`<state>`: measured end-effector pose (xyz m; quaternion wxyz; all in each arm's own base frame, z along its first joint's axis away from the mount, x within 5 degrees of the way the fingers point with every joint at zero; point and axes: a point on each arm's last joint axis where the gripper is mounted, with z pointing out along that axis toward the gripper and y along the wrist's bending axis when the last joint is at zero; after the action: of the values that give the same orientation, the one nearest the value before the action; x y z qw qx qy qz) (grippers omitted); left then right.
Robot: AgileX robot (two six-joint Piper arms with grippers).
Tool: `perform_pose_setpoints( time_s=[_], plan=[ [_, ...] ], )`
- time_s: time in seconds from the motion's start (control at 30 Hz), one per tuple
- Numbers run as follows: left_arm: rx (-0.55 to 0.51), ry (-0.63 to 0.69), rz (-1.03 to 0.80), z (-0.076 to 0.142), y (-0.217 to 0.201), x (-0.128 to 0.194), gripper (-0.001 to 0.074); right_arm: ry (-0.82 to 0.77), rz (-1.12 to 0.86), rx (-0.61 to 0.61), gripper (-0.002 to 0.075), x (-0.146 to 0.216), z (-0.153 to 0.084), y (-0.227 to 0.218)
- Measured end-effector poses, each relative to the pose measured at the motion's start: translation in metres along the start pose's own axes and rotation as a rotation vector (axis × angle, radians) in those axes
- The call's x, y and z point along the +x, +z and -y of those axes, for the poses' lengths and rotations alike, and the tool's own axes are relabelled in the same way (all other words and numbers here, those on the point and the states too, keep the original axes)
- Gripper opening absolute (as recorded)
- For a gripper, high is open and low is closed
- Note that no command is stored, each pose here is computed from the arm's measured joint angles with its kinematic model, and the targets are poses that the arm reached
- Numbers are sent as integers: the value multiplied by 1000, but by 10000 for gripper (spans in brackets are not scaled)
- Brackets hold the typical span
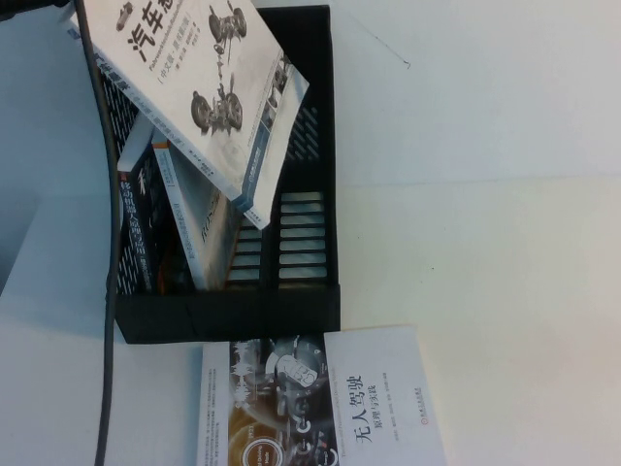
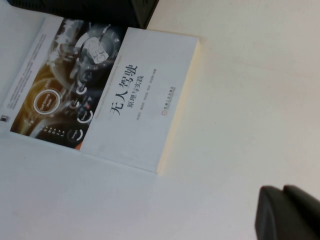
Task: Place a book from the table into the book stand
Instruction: Place the book on the book shelf
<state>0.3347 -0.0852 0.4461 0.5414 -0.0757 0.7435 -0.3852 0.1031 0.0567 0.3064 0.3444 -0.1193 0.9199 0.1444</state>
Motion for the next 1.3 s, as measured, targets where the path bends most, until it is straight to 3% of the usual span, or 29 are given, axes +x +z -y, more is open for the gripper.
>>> perform_pose_setpoints(
  time_s=[0.3,0.63,1.17,1.23,1.3],
  plan=[
    [-9,-18,-5,-3,15,9,121,-5,17,2,8,-2,0,0],
    [-17,85,-13,9,42,37,121,-6,38,0,8,-3,0,0],
    [-63,118,-155,-15,75,69,121,-11,43,4,8,-4,0,0],
    [-63,151,-167,-16,75,71,142,-11,43,4,8,-4,0,0],
    [-65,162,-158,-16,75,70,228,-11,43,4,8,-4,0,0]
  ],
)
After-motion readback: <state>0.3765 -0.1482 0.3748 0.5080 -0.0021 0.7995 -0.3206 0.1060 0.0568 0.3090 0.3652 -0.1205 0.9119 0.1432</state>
